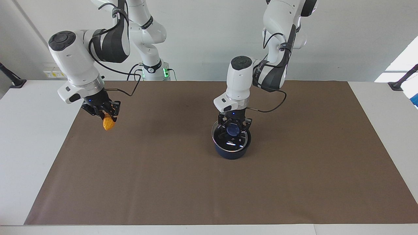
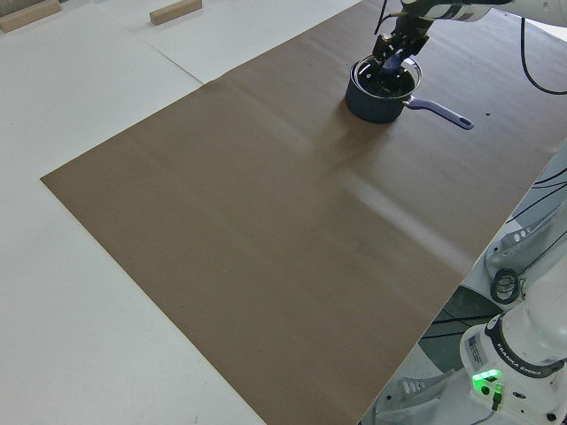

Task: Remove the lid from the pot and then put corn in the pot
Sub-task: 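Grasp the lid knob with the left gripper while the right gripper grasps the corn, then lift the lid aside with the left gripper while the right gripper carries the corn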

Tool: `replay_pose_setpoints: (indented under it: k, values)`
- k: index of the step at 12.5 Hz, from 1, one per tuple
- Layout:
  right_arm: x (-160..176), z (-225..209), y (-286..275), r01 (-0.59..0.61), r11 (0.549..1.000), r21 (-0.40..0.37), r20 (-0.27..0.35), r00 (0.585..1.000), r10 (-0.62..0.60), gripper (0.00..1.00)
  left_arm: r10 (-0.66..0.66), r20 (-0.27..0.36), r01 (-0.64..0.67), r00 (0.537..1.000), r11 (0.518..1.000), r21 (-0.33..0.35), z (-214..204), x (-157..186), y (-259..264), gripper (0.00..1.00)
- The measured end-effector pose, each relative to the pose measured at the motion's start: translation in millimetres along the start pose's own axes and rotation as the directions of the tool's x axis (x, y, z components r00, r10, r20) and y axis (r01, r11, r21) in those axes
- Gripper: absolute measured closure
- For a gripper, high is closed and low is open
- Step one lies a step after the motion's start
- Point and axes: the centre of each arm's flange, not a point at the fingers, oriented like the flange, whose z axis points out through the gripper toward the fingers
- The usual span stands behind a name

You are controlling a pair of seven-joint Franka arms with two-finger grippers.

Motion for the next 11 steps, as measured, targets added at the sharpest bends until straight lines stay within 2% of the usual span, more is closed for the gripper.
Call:
replay_pose_setpoints:
  k: [4,7,11]
  values:
    - [0.1,-0.2,-0.7,0.001,1.000,0.000,0.000,1.000,-0.001,0.61,0.002,0.012,-0.002,1.000,1.000,0.010,-26.1,8.6,3.1,0.40]
    - [1.0,-3.5,-4.1,0.007,1.000,0.001,-0.007,1.000,-0.007,0.61,0.042,0.032,-0.044,0.999,0.995,0.085,-51.6,8.0,3.5,0.40]
    - [0.4,-9.5,-25.3,0.031,1.000,0.006,-0.017,0.999,-0.031,0.61,0.017,0.057,-0.025,0.998,0.989,0.149,-69.6,1.4,-26.1,0.40]
